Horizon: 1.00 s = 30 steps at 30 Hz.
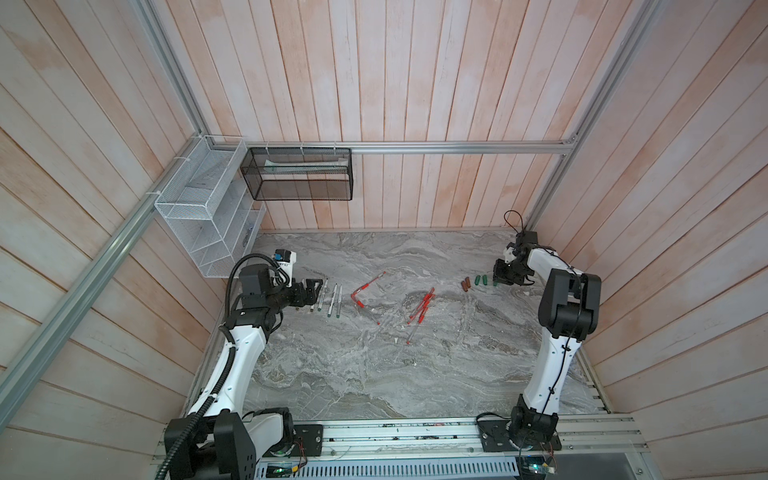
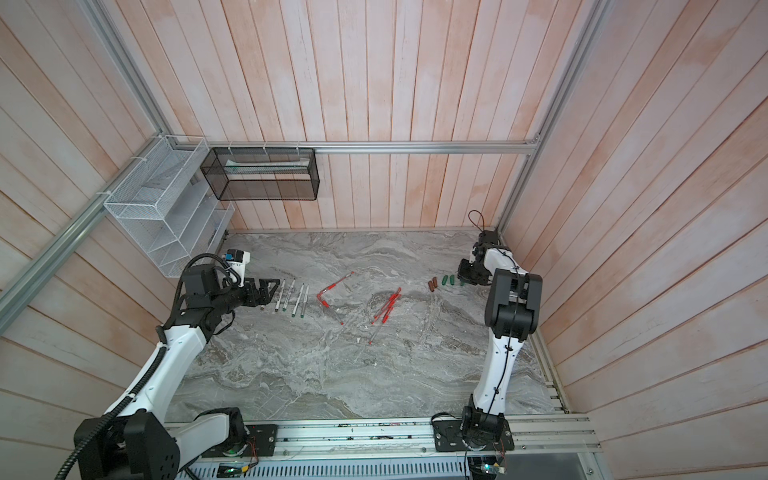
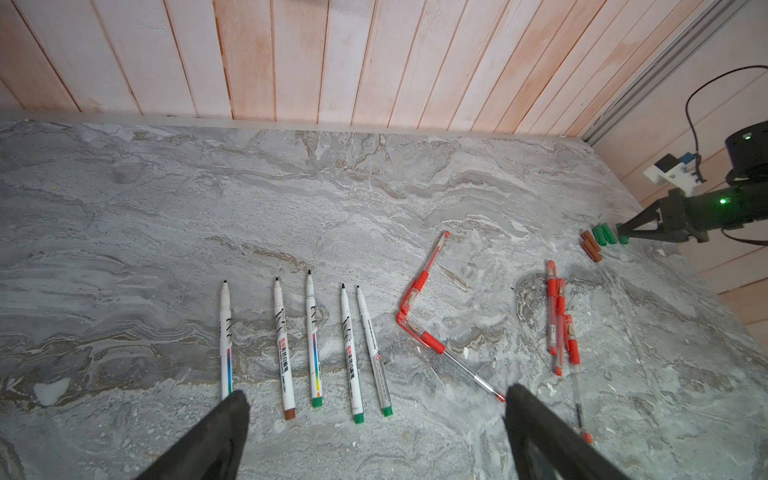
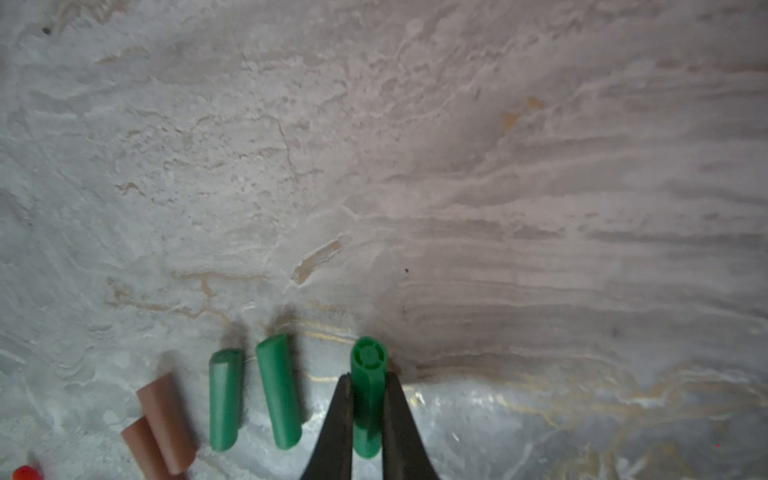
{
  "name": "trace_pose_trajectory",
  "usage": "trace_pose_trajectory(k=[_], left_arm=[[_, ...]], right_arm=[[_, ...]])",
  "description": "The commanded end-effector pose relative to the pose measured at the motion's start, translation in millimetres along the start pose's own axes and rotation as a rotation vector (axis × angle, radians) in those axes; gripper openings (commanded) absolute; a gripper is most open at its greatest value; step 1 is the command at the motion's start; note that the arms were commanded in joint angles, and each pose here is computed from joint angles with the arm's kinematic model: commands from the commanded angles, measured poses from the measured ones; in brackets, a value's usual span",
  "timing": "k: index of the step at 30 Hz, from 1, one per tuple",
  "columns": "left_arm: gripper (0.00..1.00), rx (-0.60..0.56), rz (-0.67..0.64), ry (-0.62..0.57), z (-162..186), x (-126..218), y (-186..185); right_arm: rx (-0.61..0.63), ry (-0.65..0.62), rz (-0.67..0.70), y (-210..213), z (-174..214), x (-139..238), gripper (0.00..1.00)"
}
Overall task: Open the pen caps
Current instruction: 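Lower the green cap beside the other caps and open the right gripper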
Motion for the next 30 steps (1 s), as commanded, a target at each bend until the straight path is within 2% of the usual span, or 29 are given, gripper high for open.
trace_pose_trajectory(k=[1, 13, 18, 25, 30], left_arm=[[0.97, 0.002, -0.001, -0.021, -3.0, 1.7, 2.2], [0.97, 0.034, -0.014, -0.026, -1.0, 5.7, 9.6], [0.97, 0.031, -0.006, -0.04, -1.4, 7.4, 7.4], [0.97, 0.033, -0.005, -0.047, -1.6, 9.4, 7.3], [0.97, 0.041, -0.013, -0.048, -2.1, 8.6, 10.8]], right_arm=[[0.022, 0.046, 0.018, 3.3, 9.5, -10.5, 0.06], [0.031, 0.007, 0.015, 8.4, -1.5, 7.3, 0.21], [0.031, -0.011, 0.015, 8.3, -2.8, 14.4, 0.32], [0.035, -0.087, -0.009, 18.4, -2.9, 56.5, 0.33], [0.017, -0.146, -0.059, 27.9, 21.9, 84.2, 0.34]])
Point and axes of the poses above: each gripper's point midway between its finger pads, its own x axis back along the fingers, its own y axis along the line the jaws close on, z = x × y, the point moved 2 cm from there along x, back along the fingers, and after that the axes turned 12 degrees about -x, right-handed, at the moved point
